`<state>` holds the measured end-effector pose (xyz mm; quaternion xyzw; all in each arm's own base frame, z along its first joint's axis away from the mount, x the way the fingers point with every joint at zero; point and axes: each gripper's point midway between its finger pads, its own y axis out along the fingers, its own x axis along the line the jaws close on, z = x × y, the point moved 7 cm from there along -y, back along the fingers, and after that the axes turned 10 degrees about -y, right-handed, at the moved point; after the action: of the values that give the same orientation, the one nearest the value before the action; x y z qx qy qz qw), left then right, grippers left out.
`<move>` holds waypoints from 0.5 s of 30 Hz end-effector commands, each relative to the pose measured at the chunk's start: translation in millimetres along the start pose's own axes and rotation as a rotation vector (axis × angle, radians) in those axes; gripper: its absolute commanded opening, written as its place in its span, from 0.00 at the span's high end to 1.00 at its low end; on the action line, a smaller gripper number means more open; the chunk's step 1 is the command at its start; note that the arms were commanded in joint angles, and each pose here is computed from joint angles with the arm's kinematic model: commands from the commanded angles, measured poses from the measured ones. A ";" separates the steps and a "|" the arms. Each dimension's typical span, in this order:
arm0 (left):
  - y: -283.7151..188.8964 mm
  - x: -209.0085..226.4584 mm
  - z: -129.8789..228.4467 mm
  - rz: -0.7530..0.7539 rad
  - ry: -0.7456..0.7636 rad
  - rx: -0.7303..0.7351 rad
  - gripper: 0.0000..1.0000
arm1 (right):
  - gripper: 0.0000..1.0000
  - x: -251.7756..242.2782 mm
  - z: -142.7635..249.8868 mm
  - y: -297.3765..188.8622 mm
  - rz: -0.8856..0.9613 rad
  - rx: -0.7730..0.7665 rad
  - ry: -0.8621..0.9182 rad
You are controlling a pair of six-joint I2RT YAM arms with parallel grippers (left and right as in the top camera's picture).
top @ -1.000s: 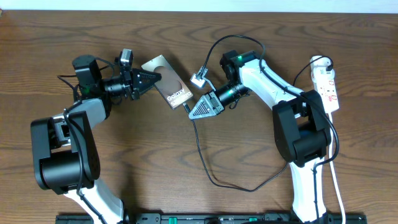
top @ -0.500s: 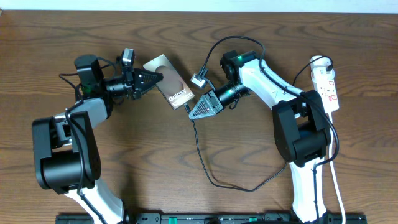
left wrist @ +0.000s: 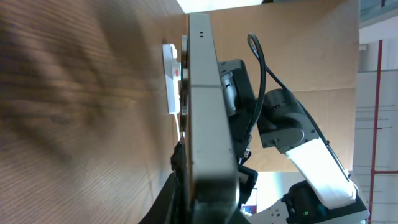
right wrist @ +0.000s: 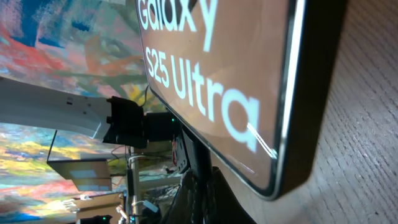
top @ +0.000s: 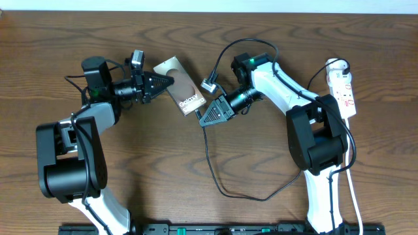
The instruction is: Plug charger to phone and switch on socket
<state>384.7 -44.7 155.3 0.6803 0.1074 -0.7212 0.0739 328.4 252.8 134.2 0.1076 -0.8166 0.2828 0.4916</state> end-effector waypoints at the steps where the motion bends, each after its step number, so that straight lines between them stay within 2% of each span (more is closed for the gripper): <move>1: 10.0 -11.3 6.4 0.029 0.036 0.090 0.93 | 0.99 -6.5 2.0 4.2 -0.024 -0.004 0.037; 15: 10.3 -1.3 12.8 0.023 -0.028 0.094 0.93 | 0.99 -7.2 11.1 -0.2 0.004 0.037 0.054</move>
<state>382.1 -52.2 152.1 0.6680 0.1007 -0.7343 0.0666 322.4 247.7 133.3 0.1048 -0.7992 0.3015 0.5093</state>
